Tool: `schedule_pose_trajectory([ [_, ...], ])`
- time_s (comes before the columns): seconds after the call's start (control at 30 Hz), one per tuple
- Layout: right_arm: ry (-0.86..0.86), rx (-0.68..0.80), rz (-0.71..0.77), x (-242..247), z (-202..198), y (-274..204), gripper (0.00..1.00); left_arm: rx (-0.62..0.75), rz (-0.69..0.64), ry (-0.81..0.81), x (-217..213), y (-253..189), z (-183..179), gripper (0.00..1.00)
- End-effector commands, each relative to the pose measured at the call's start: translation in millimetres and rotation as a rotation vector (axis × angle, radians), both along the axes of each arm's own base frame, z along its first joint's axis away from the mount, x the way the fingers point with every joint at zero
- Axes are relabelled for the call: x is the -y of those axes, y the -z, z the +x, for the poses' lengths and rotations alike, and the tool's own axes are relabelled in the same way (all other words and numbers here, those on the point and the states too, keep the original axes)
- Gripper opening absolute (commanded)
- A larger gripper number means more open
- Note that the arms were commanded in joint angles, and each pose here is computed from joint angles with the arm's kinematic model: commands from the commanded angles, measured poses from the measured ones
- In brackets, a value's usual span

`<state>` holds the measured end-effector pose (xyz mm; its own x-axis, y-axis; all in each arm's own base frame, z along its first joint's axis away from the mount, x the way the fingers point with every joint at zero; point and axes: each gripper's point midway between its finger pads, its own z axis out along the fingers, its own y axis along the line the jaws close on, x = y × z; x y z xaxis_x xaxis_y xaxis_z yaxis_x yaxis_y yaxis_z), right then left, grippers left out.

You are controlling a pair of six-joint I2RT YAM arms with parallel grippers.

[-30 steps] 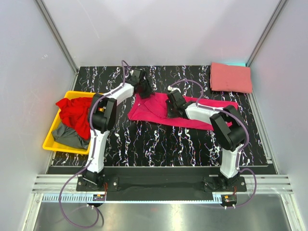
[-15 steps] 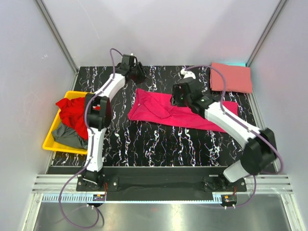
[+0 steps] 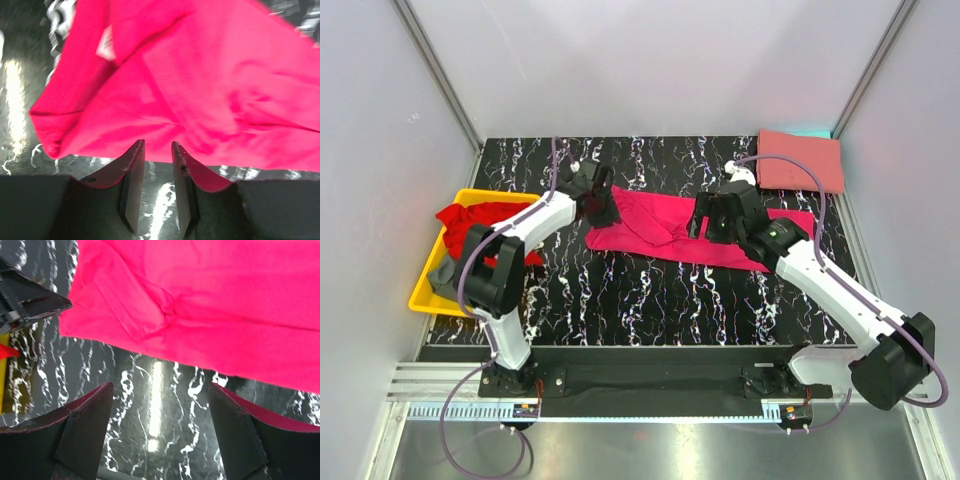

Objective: Fold and stack the t-shirts
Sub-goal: Fold the tshirt

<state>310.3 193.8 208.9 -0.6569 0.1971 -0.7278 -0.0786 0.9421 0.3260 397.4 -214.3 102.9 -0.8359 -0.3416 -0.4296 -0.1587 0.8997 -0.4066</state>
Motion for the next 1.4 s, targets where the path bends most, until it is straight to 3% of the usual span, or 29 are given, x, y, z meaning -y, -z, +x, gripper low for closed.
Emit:
schedule_pose_trajectory([
  [0.0, 0.002, 0.035, 0.014, 6.7, -8.1, -12.8, 0.84, -0.026, 0.023, -0.059, -7.1, 33.3, 4.4, 0.33],
  [0.07, -0.003, 0.046, 0.008, 9.7, -10.8, -15.3, 0.84, -0.024, 0.026, -0.076, -7.8, 42.7, 8.9, 0.33],
  [0.2, 0.000, 0.063, -0.008, 17.8, -17.0, -19.1, 0.84, -0.137, 0.156, -0.113, -24.7, 78.0, 11.0, 0.32],
  [0.4, 0.022, 0.084, 0.014, 23.8, -22.6, -30.4, 0.84, -0.128, 0.289, -0.167, -56.4, 89.3, 35.5, 0.35],
  [0.53, 0.037, 0.091, 0.083, 18.2, -23.3, -39.9, 0.84, -0.112, 0.187, -0.180, -61.9, 88.0, 90.5, 0.37],
  [0.57, 0.038, 0.093, 0.107, 15.4, -23.0, -42.8, 0.84, -0.025, 0.139, -0.164, -54.4, 64.8, 123.7, 0.38],
  [0.6, 0.033, 0.093, 0.117, 13.6, -23.5, -43.5, 0.83, -0.032, 0.122, -0.156, -53.5, 79.9, 138.2, 0.39],
  [0.63, 0.023, 0.095, 0.128, 10.8, -23.8, -45.0, 0.83, -0.006, 0.076, -0.144, -52.0, 75.5, 156.7, 0.40],
  [0.67, 0.024, 0.100, 0.134, 10.3, -22.8, -45.3, 0.83, 0.096, -0.006, -0.131, -40.3, 39.2, 191.8, 0.41],
  [0.7, 0.027, 0.105, 0.132, 10.4, -21.8, -46.1, 0.83, 0.072, -0.045, -0.123, -36.7, 61.5, 202.8, 0.42],
  [0.8, 0.048, 0.112, 0.092, 16.8, -17.5, -46.4, 0.83, 0.158, -0.262, -0.085, -23.0, 12.3, 232.6, 0.42],
  [0.87, 0.075, 0.105, 0.046, 24.3, -14.9, -41.5, 0.83, 0.204, -0.323, -0.071, -24.4, 3.1, 230.7, 0.45],
  [0.9, 0.084, 0.101, 0.031, 26.4, -14.1, -38.2, 0.83, 0.286, -0.348, -0.053, -24.4, -40.4, 226.6, 0.47],
  [1.03, 0.124, 0.060, -0.034, 38.6, -16.6, -16.3, 0.83, 0.362, -0.361, 0.021, -21.1, -81.4, 197.3, 0.50],
  [1.17, 0.127, 0.030, -0.015, 41.8, -28.8, -7.3, 0.83, 0.227, -0.300, 0.037, -19.8, -70.3, 153.5, 0.50],
  [1.2, 0.129, 0.029, -0.012, 43.2, -31.1, -7.5, 0.83, 0.245, -0.291, 0.048, -14.7, -83.4, 142.3, 0.50],
  [1.3, 0.143, 0.060, 0.027, 50.9, -42.6, -23.0, 0.83, 0.216, -0.218, 0.076, 28.4, -73.4, 92.4, 0.48],
  [1.33, 0.149, 0.058, 0.033, 54.1, -47.4, -25.8, 0.82, 0.196, -0.231, 0.078, 41.0, -58.1, 76.0, 0.47],
  [1.37, 0.157, 0.061, 0.043, 56.8, -51.0, -29.5, 0.82, 0.228, -0.255, 0.101, 55.6, -72.6, 62.3, 0.45],
])
